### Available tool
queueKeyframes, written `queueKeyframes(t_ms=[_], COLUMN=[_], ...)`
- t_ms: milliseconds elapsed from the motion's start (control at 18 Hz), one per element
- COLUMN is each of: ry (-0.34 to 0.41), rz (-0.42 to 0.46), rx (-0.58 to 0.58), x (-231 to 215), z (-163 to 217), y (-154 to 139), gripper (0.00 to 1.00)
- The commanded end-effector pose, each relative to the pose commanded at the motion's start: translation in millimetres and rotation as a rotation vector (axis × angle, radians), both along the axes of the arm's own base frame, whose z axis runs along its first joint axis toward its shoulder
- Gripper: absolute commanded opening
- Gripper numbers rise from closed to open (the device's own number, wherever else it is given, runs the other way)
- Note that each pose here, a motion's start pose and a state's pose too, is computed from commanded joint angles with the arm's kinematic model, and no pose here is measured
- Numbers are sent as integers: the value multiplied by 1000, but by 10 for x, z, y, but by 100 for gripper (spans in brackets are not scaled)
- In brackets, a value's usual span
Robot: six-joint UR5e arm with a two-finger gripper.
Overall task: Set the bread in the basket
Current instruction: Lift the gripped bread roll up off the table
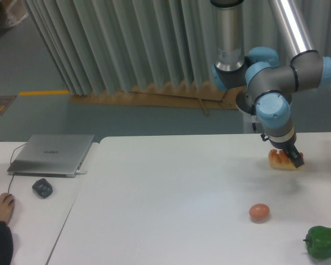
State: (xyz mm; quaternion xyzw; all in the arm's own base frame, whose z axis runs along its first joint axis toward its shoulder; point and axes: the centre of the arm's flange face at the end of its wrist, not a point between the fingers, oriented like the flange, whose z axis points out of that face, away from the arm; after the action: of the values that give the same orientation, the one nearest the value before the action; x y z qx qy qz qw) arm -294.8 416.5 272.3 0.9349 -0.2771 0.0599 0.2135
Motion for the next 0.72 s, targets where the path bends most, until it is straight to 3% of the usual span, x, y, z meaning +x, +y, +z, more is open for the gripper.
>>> queueKeyframes(t_ms=[722], ry=[41], rz=[14], rx=[26], x=[43], z=[-159], y=[87], gripper=[100])
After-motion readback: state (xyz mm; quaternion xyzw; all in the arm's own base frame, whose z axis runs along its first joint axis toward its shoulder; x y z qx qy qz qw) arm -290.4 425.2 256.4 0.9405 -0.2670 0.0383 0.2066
